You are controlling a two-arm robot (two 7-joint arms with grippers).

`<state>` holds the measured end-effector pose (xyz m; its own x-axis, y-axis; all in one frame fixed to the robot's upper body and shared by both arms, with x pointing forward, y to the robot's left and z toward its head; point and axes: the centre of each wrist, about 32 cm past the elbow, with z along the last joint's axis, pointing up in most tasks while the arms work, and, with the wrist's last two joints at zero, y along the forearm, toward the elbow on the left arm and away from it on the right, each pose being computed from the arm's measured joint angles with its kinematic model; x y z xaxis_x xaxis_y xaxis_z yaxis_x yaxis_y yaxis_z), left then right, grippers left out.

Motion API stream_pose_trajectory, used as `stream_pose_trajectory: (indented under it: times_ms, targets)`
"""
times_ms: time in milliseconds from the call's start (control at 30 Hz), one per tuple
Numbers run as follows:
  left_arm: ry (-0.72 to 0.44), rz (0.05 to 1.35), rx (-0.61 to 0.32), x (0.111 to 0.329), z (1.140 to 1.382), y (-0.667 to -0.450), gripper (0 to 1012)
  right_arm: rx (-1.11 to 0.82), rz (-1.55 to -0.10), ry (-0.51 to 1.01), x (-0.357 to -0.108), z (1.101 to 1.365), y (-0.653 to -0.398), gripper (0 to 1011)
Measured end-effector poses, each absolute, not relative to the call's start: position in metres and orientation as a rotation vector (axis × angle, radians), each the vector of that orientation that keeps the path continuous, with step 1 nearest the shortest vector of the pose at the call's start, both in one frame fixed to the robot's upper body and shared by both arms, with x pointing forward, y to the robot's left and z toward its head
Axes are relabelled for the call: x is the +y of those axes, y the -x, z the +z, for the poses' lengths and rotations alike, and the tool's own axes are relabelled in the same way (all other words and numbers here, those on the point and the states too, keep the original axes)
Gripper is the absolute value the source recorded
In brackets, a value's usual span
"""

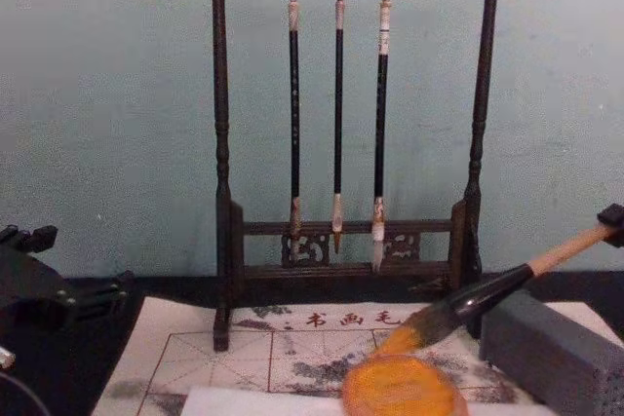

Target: Pick up the brush from the inkstone, write on the paper, then place the brush back to its original position.

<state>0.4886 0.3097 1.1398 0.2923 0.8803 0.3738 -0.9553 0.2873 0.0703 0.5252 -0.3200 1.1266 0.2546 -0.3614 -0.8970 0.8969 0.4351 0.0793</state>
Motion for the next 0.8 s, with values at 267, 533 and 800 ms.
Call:
stream_pose_trajectory:
  times_ms: [267, 533, 800]
  targets:
    - [-0.305, 1.248, -0.285, 0.31, 1.14, -0.489, 1001, 0.943, -0.926, -0.677, -0.319, 1.129, -0.523, 198]
    - [-0.304, 1.248, -0.285, 0.31, 1.14, -0.489, 1001, 0.922, -0.897, -0.662, -0.317, 1.131, -0.518, 198]
    - [-0.304, 1.248, -0.285, 0.31, 1.14, -0.489, 1001, 0.916, -0.87, -0.649, -0.315, 1.131, -0.51, 198]
